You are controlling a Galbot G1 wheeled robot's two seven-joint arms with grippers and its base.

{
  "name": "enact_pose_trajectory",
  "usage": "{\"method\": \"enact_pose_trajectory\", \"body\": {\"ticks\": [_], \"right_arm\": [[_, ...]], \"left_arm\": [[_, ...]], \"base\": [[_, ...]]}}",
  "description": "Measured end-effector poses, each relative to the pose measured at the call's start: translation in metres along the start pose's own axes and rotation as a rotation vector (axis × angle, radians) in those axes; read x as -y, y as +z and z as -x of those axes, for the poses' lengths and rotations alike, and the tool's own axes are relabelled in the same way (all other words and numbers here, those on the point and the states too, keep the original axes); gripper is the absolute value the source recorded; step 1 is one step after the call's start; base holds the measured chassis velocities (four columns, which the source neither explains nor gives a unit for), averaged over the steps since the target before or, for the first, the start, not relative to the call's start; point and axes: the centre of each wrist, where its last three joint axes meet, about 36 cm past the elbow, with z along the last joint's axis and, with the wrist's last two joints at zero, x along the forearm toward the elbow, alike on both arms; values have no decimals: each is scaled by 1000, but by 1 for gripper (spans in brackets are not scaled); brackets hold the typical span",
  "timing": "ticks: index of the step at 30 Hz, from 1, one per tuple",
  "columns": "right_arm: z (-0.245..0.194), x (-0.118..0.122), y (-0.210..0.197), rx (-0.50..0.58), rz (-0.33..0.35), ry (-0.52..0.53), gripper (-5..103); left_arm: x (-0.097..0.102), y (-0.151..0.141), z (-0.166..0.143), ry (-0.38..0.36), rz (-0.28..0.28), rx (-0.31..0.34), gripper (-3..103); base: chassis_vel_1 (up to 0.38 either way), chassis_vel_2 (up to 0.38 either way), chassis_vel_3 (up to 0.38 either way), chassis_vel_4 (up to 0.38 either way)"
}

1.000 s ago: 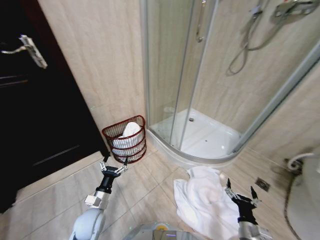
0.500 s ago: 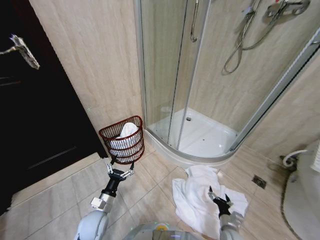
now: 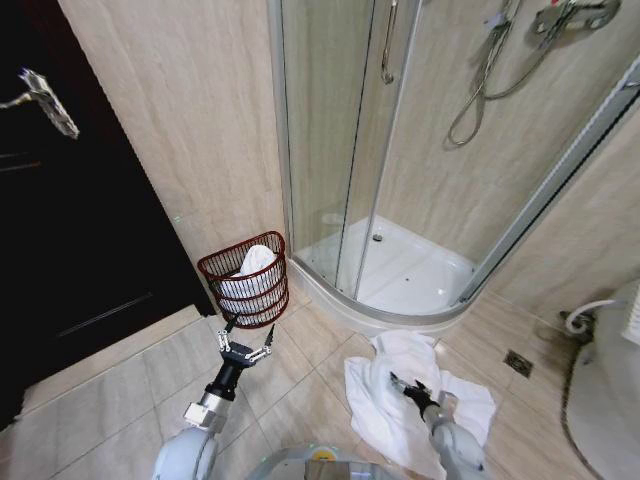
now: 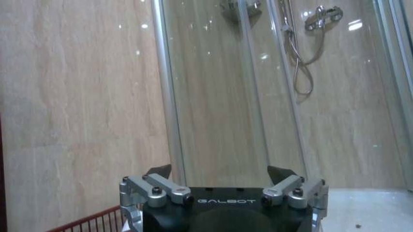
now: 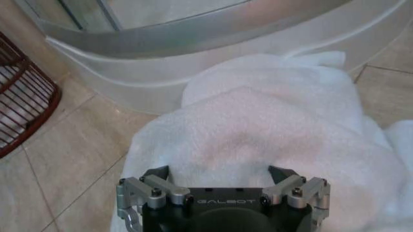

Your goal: Discard the used towel into the hamper.

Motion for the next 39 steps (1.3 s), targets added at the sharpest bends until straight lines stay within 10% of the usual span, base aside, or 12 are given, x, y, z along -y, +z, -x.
{"method": "enact_pose_trajectory", "body": {"ticks": [29, 39], "right_arm": [[71, 19, 22, -42, 15, 47, 103], [71, 13, 25, -18, 11, 54, 78]], "left_arm": [[-3, 0, 3, -25, 13, -6, 100], [-3, 0, 3, -36, 11, -4, 100]], "base": [[0, 0, 0, 0], [0, 0, 0, 0]]}}
